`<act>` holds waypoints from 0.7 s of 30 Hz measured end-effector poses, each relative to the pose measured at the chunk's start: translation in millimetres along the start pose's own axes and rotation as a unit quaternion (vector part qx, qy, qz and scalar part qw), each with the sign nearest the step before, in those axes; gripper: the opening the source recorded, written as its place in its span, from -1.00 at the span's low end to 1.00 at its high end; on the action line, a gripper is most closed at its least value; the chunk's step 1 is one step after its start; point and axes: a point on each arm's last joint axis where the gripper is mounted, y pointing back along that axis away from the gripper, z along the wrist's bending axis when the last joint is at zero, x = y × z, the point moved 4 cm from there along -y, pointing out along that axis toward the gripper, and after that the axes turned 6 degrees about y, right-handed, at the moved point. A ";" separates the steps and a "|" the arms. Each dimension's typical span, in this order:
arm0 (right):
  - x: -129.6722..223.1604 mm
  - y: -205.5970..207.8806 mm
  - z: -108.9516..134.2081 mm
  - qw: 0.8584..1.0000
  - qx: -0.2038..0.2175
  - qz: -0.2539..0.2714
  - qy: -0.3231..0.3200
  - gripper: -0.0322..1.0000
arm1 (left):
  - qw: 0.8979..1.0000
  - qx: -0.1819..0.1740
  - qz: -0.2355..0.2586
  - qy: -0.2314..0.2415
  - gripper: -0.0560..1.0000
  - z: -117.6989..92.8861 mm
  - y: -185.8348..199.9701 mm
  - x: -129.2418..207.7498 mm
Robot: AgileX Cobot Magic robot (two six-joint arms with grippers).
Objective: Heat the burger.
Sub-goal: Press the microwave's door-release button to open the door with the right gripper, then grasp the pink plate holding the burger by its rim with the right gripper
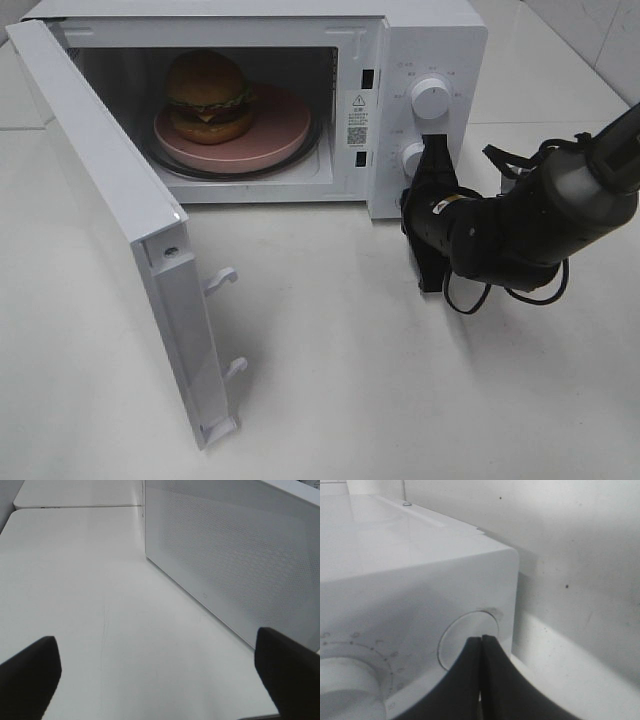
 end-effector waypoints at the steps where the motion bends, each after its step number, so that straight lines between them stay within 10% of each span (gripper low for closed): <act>1: -1.0 2.6 -0.6 1.000 0.001 0.000 0.001 -0.92 | 1.000 0.000 0.000 0.000 0.99 0.0 0.0 0.0; 21: -9.7 81.0 0.5 0.991 0.048 0.071 0.103 -0.91 | 1.000 0.000 0.000 0.000 0.99 0.0 0.0 0.0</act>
